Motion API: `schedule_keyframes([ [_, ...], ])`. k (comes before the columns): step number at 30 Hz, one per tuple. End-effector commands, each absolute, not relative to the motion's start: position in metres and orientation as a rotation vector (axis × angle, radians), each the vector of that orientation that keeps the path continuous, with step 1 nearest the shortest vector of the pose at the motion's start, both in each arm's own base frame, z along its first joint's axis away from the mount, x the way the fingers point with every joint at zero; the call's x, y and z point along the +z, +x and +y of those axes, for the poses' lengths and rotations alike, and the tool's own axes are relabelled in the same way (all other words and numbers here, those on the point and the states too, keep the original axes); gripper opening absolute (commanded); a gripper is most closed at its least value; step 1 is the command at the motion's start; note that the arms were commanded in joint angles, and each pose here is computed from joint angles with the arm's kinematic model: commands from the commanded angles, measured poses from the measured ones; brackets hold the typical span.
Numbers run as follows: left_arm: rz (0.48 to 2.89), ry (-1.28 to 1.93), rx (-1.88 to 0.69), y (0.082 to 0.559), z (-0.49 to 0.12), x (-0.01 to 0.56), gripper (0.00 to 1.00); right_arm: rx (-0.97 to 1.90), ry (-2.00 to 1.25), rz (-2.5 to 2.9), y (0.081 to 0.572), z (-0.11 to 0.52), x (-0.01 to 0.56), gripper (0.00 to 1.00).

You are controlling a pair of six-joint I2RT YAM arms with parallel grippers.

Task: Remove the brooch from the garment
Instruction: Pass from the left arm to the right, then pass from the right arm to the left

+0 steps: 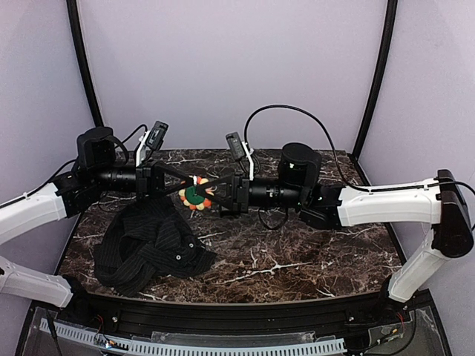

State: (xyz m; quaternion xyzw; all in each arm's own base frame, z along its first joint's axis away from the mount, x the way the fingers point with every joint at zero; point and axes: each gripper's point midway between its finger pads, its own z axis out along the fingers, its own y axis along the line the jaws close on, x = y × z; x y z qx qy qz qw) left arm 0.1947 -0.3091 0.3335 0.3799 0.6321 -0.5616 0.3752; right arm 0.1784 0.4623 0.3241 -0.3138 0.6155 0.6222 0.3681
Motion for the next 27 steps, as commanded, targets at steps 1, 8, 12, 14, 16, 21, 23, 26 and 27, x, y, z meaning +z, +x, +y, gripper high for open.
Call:
schedule_keyframes([
  [1, 1.638, 1.002, -1.483, 0.189, -0.314, 0.326, 0.09, 1.631, -0.846, 1.578, 0.177, 0.468, 0.327, 0.00],
  [8, 1.671, 1.002, -1.491, 0.189, -0.314, 0.323, 0.49, 1.683, -0.934, 1.564, 0.175, 0.461, 0.325, 0.00],
  [12, 1.683, 0.999, -1.503, 0.190, -0.315, 0.322, 0.62, 1.702, -0.940, 1.547, 0.177, 0.454, 0.329, 0.00],
  [14, 1.684, 0.999, -1.507, 0.189, -0.315, 0.322, 0.68, 1.721, -0.949, 1.537, 0.177, 0.450, 0.330, 0.00],
  [16, 1.682, 0.998, -1.509, 0.190, -0.316, 0.322, 0.69, 1.726, -0.957, 1.536, 0.176, 0.450, 0.330, 0.00],
  [21, 1.690, 0.999, -1.540, 0.190, -0.318, 0.319, 0.46, 1.722, -0.966, 1.546, 0.175, 0.450, 0.327, 0.00],
  [23, 1.694, 0.996, -1.553, 0.191, -0.320, 0.317, 0.42, 1.718, -0.969, 1.556, 0.176, 0.451, 0.325, 0.00],
  [26, 1.699, 0.993, -1.571, 0.190, -0.321, 0.316, 0.35, 1.712, -0.972, 1.566, 0.177, 0.452, 0.323, 0.00],
  [27, 1.697, 0.994, -1.574, 0.190, -0.321, 0.316, 0.32, 1.710, -0.974, 1.569, 0.177, 0.453, 0.322, 0.00],
])
